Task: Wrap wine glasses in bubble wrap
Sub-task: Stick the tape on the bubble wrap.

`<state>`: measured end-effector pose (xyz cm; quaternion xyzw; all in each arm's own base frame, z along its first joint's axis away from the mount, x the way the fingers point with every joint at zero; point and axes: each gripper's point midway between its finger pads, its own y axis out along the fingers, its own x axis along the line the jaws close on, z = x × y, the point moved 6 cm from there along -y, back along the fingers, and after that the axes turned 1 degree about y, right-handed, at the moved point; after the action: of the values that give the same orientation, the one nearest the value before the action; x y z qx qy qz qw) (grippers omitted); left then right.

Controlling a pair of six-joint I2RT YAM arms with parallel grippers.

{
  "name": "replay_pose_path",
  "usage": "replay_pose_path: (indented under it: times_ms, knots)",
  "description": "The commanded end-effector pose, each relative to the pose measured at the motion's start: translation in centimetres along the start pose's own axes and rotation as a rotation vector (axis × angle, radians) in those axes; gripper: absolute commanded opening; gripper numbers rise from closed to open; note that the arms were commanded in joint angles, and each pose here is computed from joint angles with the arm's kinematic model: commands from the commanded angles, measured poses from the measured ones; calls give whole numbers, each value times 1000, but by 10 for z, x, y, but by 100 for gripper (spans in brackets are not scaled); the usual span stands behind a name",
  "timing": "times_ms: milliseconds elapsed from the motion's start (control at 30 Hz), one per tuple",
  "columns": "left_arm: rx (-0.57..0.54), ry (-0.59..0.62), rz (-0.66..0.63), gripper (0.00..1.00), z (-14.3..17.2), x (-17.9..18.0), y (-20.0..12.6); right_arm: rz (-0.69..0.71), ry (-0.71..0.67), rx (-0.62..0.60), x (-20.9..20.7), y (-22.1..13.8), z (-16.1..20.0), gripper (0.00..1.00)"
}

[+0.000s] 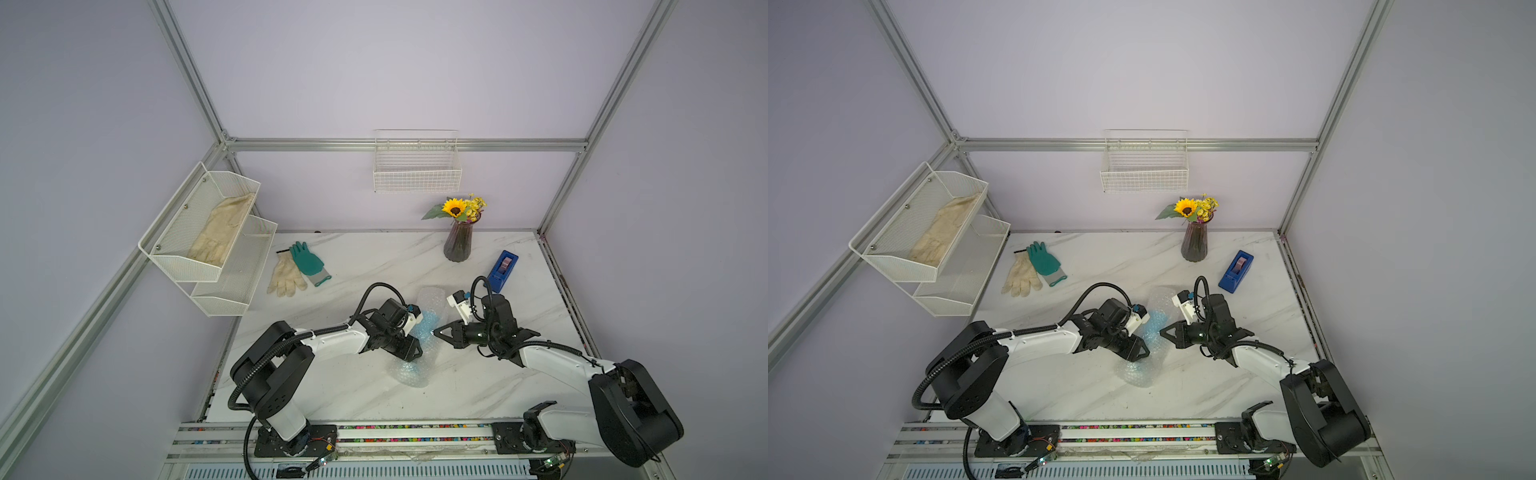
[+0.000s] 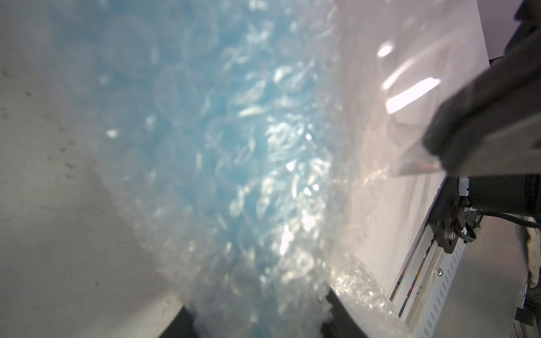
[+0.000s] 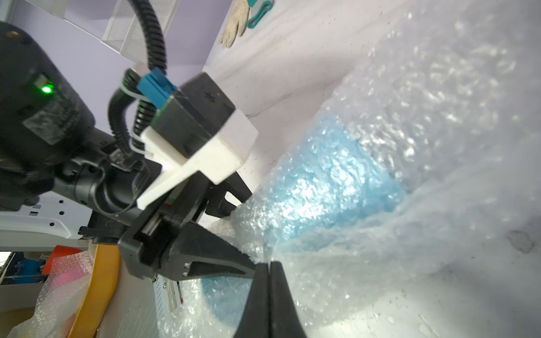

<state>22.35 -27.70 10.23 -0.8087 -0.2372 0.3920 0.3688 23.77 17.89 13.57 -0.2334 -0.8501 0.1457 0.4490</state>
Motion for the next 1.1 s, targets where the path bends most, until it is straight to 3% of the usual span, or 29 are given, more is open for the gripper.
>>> replay_pose_path:
  times_ms: [0, 500, 800, 1067]
  knots:
    - [-2, -6, 24, 45, 0, 0, 2, -28, -26, 14, 1, 6, -3, 0]
    - [1, -10, 29, 45, 0, 0, 4, 75, 12, -17, -14, 11, -11, 0]
    - [-1, -10, 34, 44, 0, -1, 4, 167, 57, -46, -20, 6, -16, 18]
    - [-2, -12, 38, 43, 0, -1, 4, 199, 109, -67, -17, 2, -24, 22]
